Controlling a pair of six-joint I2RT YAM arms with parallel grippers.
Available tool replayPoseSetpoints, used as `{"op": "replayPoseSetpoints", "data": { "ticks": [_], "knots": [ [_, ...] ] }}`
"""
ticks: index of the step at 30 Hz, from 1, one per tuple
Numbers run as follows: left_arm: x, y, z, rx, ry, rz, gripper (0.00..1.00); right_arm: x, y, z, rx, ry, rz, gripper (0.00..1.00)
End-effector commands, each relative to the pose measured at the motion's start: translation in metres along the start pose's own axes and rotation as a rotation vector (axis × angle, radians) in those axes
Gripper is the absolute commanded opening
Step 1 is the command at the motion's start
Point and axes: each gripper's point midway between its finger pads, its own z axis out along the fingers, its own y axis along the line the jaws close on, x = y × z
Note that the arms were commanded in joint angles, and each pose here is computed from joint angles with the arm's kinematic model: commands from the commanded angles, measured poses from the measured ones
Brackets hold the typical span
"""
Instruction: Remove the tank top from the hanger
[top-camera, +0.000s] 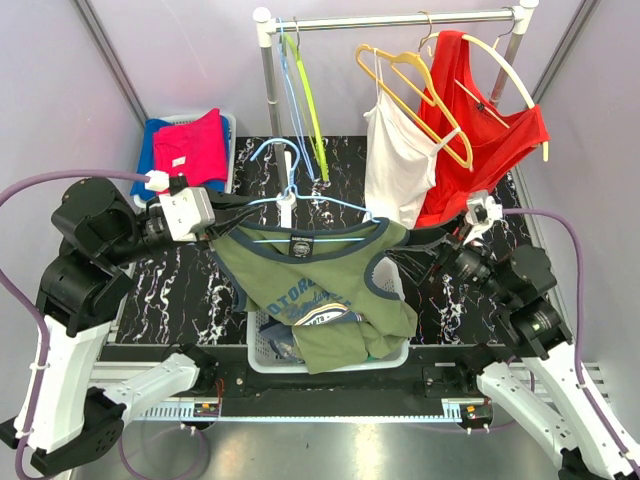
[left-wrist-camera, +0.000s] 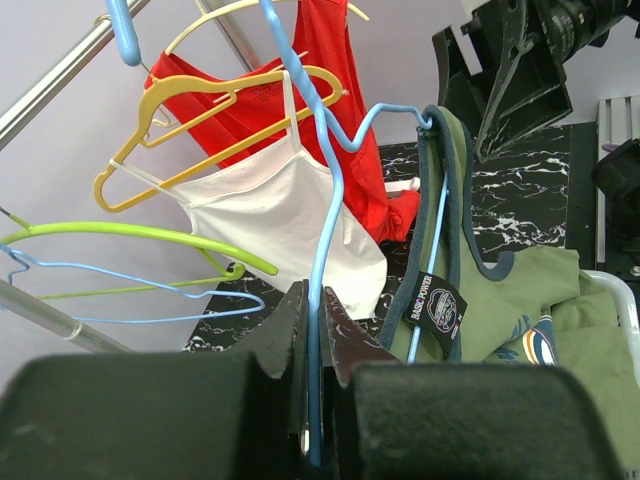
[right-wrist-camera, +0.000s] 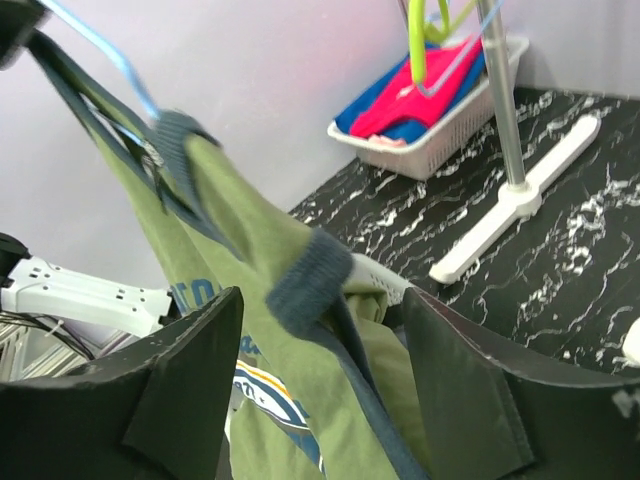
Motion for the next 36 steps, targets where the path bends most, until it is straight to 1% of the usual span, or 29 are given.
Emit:
{"op": "replayPoseSetpoints", "data": {
  "ticks": [1, 4, 7, 8, 10, 11, 13, 14, 16, 18, 21, 23, 25, 26, 27, 28, 29, 30, 31, 34, 36],
  "knots": [
    [-0.029, 0.006, -0.004, -0.019, -0.081, 0.050, 0.06, 0.014, -0.012, 0.012, 0.007, 0.026, 0.049, 0.73],
    [-0.030, 0.006, -0.004, -0.019, -0.081, 0.048, 0.06, 0.016, -0.013, 0.017, -0.006, 0.025, 0.065, 0.72],
    [-0.030, 0.006, -0.004, -0.017, -0.082, 0.044, 0.06, 0.007, -0.010, 0.020, -0.019, -0.003, 0.052, 0.64],
    [-0.029, 0.006, -0.004, -0.018, -0.081, 0.043, 0.06, 0.006, -0.010, 0.020, -0.019, -0.006, 0.050, 0.56],
    [-0.029, 0.006, -0.004, -0.018, -0.082, 0.041, 0.07, 0.003, -0.009, 0.018, -0.014, -0.016, 0.048, 0.46],
    [-0.029, 0.006, -0.004, -0.018, -0.082, 0.042, 0.07, 0.002, -0.009, 0.017, -0.011, -0.017, 0.046, 0.39],
    [-0.028, 0.006, -0.003, -0.015, -0.081, 0.039, 0.07, -0.002, -0.005, 0.014, -0.018, -0.034, 0.041, 0.31],
    [-0.028, 0.005, -0.004, -0.014, -0.083, 0.040, 0.07, -0.004, -0.003, 0.013, -0.019, -0.043, 0.041, 0.24],
    [-0.026, 0.005, -0.004, -0.013, -0.081, 0.038, 0.08, -0.008, 0.001, 0.010, -0.030, -0.056, 0.046, 0.19],
    [-0.025, 0.005, -0.003, -0.012, -0.078, 0.035, 0.08, -0.010, 0.003, 0.010, -0.035, -0.058, 0.051, 0.10],
    [-0.024, 0.005, -0.003, -0.015, -0.077, 0.036, 0.08, -0.014, 0.006, 0.005, -0.029, -0.071, 0.049, 0.00],
    [-0.024, 0.005, -0.005, -0.019, -0.076, 0.042, 0.08, -0.009, -0.001, 0.001, 0.023, -0.055, 0.063, 0.00],
    [-0.023, 0.004, -0.006, -0.023, -0.076, 0.046, 0.08, -0.017, -0.009, -0.008, 0.093, -0.096, 0.057, 0.00],
    [-0.021, 0.004, -0.005, -0.021, -0.072, 0.045, 0.09, -0.014, -0.015, -0.012, 0.136, -0.090, 0.064, 0.00],
    [-0.022, 0.004, -0.006, -0.023, -0.072, 0.046, 0.09, -0.019, -0.016, -0.020, 0.162, -0.122, 0.056, 0.00],
    [-0.021, 0.003, -0.007, -0.023, -0.072, 0.049, 0.09, -0.025, -0.028, -0.025, 0.238, -0.166, 0.054, 0.00],
    [-0.021, 0.003, -0.006, -0.017, -0.074, 0.051, 0.09, -0.023, -0.037, -0.032, 0.297, -0.174, 0.060, 0.00],
    [-0.021, 0.003, -0.006, -0.018, -0.075, 0.054, 0.09, -0.026, -0.044, -0.041, 0.344, -0.208, 0.055, 0.00],
    [-0.021, 0.003, -0.005, -0.015, -0.073, 0.052, 0.09, -0.032, -0.059, -0.051, 0.441, -0.260, 0.054, 0.00],
    [-0.019, 0.003, -0.004, -0.011, -0.070, 0.049, 0.09, -0.038, -0.072, -0.069, 0.539, -0.325, 0.054, 0.00],
    [-0.020, 0.002, -0.004, -0.007, -0.073, 0.050, 0.09, -0.036, -0.077, -0.071, 0.571, -0.317, 0.057, 0.00]
  ]
}}
